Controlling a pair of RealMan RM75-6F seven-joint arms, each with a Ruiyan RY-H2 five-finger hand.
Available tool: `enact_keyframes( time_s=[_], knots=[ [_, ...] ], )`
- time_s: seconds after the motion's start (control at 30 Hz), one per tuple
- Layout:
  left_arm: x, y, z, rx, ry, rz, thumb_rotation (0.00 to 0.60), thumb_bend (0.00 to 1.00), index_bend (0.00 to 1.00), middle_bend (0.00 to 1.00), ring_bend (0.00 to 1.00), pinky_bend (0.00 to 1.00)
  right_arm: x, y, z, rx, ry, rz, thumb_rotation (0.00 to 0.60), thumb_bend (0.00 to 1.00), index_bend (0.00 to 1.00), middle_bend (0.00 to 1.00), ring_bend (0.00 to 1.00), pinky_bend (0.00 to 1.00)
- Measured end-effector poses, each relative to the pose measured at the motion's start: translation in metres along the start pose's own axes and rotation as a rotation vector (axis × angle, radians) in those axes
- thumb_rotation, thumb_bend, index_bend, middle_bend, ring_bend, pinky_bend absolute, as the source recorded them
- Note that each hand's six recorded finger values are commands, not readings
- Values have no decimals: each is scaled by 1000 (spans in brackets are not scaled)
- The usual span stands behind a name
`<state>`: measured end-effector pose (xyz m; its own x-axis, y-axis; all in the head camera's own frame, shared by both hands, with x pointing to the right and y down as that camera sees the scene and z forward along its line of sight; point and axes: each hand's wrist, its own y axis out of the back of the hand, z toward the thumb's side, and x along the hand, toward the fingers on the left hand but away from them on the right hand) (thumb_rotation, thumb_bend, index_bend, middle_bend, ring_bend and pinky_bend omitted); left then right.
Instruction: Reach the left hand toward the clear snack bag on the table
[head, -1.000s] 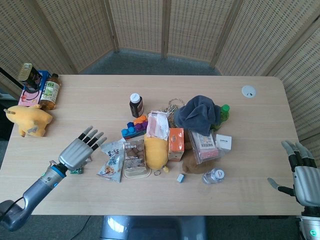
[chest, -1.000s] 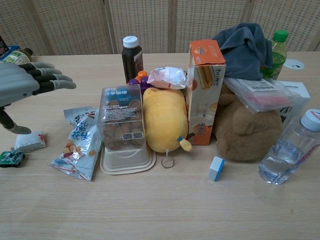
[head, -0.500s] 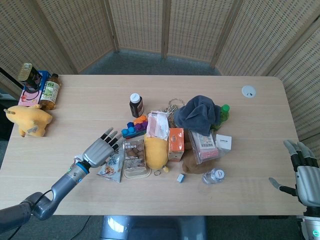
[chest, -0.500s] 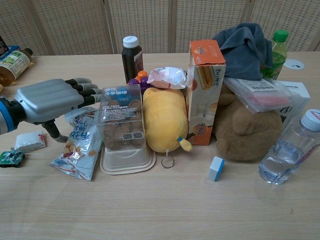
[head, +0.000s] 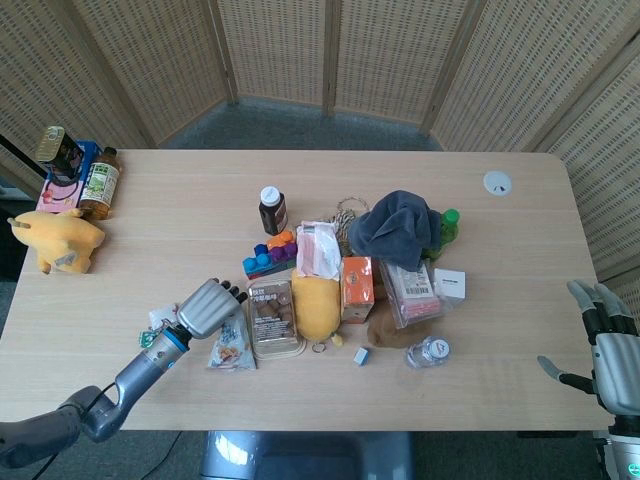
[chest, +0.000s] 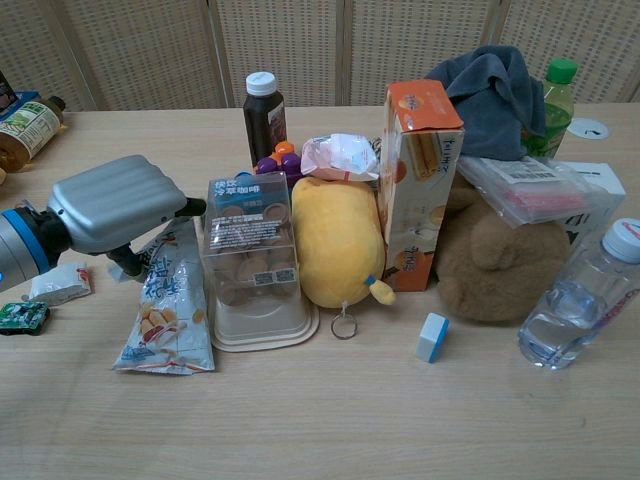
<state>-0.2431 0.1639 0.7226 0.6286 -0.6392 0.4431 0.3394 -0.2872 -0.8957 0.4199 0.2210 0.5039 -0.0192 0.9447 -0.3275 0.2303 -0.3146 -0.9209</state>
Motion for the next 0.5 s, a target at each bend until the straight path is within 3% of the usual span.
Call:
enact_keyframes(
  time_s=[0.23,0.5],
  knots=[
    [-12,14,-22,14,21,39,600,27,914,1000,849,967,0,-2,1,4,2,6,600,0,0,0,0,0],
    [-25,67,-58,6,68,145,600,27,915,1000,849,967,1,-5,3,10,6,12,600,0,0,0,0,0]
  ],
)
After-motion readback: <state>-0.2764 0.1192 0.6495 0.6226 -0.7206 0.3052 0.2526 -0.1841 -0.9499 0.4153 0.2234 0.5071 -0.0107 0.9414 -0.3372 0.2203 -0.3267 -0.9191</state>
